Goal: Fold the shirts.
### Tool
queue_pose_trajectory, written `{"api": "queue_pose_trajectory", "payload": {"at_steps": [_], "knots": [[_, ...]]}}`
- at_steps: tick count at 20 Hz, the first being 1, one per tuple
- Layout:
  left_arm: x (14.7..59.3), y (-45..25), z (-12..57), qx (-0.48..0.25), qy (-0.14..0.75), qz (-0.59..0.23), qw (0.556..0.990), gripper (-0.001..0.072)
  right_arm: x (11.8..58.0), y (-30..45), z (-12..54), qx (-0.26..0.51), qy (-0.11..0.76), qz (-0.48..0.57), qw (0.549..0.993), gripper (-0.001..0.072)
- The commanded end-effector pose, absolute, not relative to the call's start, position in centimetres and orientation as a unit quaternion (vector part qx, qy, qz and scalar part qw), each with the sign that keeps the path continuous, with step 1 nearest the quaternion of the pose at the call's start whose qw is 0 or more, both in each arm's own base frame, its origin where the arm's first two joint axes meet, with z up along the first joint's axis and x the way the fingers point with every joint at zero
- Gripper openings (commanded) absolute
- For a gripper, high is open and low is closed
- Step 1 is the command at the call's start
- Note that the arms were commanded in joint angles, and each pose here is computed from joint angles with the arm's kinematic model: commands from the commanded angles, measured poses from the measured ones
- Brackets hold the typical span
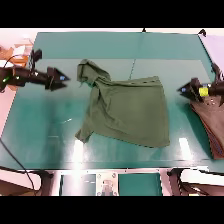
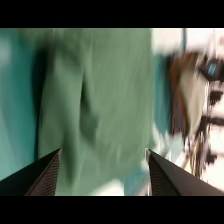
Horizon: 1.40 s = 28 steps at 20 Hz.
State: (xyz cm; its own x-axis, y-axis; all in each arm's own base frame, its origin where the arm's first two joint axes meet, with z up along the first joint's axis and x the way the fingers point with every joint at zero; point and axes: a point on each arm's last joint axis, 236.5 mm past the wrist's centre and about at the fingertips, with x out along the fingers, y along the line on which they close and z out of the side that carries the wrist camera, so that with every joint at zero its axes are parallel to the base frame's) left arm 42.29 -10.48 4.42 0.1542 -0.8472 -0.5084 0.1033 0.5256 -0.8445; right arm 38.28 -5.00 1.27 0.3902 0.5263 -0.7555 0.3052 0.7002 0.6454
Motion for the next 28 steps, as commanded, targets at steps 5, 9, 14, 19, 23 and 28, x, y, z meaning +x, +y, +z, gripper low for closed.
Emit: {"api": "queue_pose_trajectory", "payload": {"at_steps": [5,9,14,19,23,28], "knots": [[27.3,-10.9,-3.7,-0.332,0.666,-0.287,0.603,0.0606,20.2,-2.2,-5.1,0.442,0.643,-0.080,0.620,0.0333],[22.7,-13.5,-7.2,-0.325,0.706,-0.276,0.565,0.0606,17.1,0.0,-7.9,0.460,0.650,-0.099,0.596,0.0434],[20.4,-16.9,-9.8,-0.269,0.727,-0.281,0.567,0.0606,16.7,0.0,-8.9,0.459,0.651,-0.109,0.595,0.0450],[22.5,-18.6,-9.8,-0.285,0.695,-0.280,0.597,0.0105,16.9,-0.5,-8.6,0.452,0.650,-0.111,0.601,0.0449],[23.5,-19.3,-9.2,-0.298,0.674,-0.293,0.609,0.0024,17.4,-2.4,-7.6,0.425,0.650,-0.127,0.618,0.0453],[23.6,-19.2,-9.3,-0.291,0.670,-0.298,0.614,0.0024,16.1,-1.7,-9.9,0.436,0.673,-0.134,0.582,0.0528]]}}
